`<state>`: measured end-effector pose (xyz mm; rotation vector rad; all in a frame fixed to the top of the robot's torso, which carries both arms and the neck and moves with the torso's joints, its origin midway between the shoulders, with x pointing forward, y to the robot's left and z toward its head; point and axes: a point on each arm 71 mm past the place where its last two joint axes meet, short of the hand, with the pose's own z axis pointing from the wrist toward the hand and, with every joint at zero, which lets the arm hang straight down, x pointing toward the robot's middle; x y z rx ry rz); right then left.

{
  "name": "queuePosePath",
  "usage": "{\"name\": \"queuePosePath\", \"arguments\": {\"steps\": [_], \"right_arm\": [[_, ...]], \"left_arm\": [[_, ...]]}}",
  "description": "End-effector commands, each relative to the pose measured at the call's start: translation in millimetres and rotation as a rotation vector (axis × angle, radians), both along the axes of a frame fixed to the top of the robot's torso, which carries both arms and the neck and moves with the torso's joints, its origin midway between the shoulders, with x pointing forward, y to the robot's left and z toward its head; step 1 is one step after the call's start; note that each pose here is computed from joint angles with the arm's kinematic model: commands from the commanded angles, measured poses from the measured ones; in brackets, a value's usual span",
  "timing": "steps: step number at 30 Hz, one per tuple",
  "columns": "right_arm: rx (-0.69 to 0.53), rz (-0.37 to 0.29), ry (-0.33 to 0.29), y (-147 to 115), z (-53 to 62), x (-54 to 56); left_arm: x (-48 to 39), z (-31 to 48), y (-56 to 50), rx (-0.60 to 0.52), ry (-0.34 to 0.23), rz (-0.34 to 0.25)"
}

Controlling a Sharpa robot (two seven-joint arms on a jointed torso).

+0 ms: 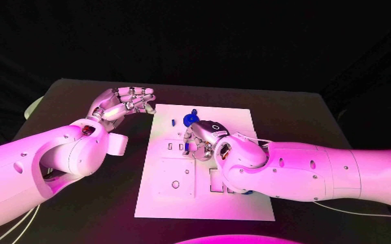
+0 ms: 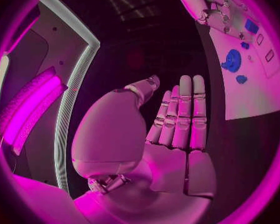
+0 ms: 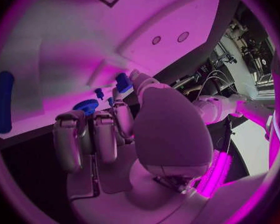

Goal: Assemble the parts on the task board

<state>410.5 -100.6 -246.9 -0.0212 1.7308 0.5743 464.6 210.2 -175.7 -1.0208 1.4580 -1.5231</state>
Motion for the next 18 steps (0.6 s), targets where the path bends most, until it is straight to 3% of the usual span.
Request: {"name": "queuePosePath", "arguments": {"steps": [1, 12, 18], "right_arm": [[0.019, 0.014, -0.025, 2, 1.8, -0.9], [0.119, 0.009, -0.091, -8, 11.3, -4.7], [0.289, 0.089, -0.113, -30, 30.6, -1.8]], "left_arm": [[-0.4, 1.1, -1.7, -0.010, -0.003, -0.016], [2.2, -1.3, -0.7, 0.021, 0.004, -0.014], [7.8, -8.5, 1.3, 0.113, 0.041, -0.016]]}}
